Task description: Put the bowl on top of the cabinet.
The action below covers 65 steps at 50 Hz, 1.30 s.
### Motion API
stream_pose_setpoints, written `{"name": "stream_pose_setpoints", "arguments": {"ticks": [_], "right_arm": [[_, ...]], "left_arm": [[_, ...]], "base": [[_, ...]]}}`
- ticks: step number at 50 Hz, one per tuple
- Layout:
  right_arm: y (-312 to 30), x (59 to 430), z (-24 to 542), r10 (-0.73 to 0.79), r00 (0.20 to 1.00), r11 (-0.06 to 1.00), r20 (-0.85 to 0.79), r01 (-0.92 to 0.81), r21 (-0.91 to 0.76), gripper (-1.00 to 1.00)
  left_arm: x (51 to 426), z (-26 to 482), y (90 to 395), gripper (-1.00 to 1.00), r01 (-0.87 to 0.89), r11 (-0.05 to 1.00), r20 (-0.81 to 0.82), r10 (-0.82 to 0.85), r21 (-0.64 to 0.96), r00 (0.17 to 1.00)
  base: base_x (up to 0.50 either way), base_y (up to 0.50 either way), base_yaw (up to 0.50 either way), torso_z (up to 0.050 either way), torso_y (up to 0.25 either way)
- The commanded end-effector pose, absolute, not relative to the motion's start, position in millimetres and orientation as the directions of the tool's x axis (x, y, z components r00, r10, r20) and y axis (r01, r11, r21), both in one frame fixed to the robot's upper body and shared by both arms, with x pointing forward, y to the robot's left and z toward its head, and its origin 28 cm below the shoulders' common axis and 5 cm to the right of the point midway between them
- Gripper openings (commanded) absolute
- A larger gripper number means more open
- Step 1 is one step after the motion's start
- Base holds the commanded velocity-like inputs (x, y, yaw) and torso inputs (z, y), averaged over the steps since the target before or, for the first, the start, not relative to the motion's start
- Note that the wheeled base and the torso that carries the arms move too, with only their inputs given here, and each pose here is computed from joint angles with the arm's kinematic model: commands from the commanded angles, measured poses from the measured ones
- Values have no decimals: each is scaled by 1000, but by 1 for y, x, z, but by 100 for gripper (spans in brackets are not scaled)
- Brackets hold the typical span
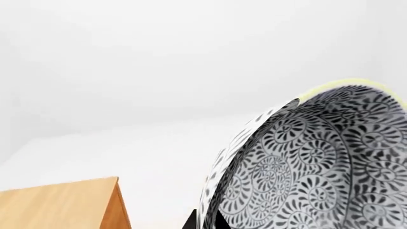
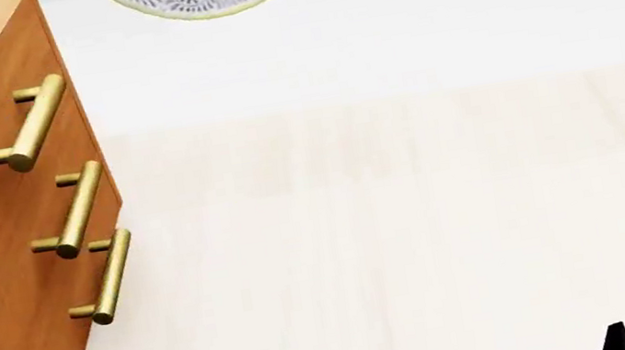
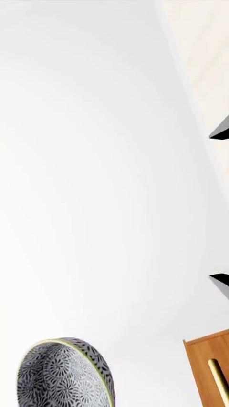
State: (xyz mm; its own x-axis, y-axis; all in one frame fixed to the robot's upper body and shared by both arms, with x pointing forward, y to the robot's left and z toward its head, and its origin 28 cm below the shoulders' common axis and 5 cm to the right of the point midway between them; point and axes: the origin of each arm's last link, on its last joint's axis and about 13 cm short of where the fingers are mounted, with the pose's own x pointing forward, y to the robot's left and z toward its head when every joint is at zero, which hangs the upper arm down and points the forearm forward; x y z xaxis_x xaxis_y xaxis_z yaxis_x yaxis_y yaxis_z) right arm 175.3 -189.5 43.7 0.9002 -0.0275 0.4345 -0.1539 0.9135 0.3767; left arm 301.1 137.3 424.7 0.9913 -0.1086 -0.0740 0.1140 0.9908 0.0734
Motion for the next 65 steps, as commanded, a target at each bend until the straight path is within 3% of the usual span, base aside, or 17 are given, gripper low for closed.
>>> {"name": "stream_pose_setpoints", "arguments": {"ticks": [1, 22, 31, 46, 65], "right_arm": [[-190, 176, 43, -29, 901, 912, 432, -152, 380, 100], [-195, 194, 36, -80, 922, 922, 378, -76, 380, 100], [-197, 204, 32, -103, 931, 925, 350, -40, 378, 100], [-200, 204, 31, -127, 932, 924, 339, -13, 382, 100], [-198, 206, 30, -117, 934, 927, 339, -20, 375, 100]], "left_arm": [[305, 439, 148, -100, 53, 995, -159, -67, -87, 985], [346, 486, 164, -100, 44, 979, -142, -73, -201, 987], [354, 484, 176, -100, 18, 960, -150, -62, -280, 987], [367, 476, 198, -100, -133, 850, -195, 36, -509, 980], [378, 473, 210, -100, -343, 711, -248, 239, -614, 939]], "base": [[0, 0, 0, 0, 0], [0, 0, 0, 0, 0], [0, 0, 0, 0, 1], [0, 0, 0, 1, 0], [0, 0, 0, 0, 1]]}}
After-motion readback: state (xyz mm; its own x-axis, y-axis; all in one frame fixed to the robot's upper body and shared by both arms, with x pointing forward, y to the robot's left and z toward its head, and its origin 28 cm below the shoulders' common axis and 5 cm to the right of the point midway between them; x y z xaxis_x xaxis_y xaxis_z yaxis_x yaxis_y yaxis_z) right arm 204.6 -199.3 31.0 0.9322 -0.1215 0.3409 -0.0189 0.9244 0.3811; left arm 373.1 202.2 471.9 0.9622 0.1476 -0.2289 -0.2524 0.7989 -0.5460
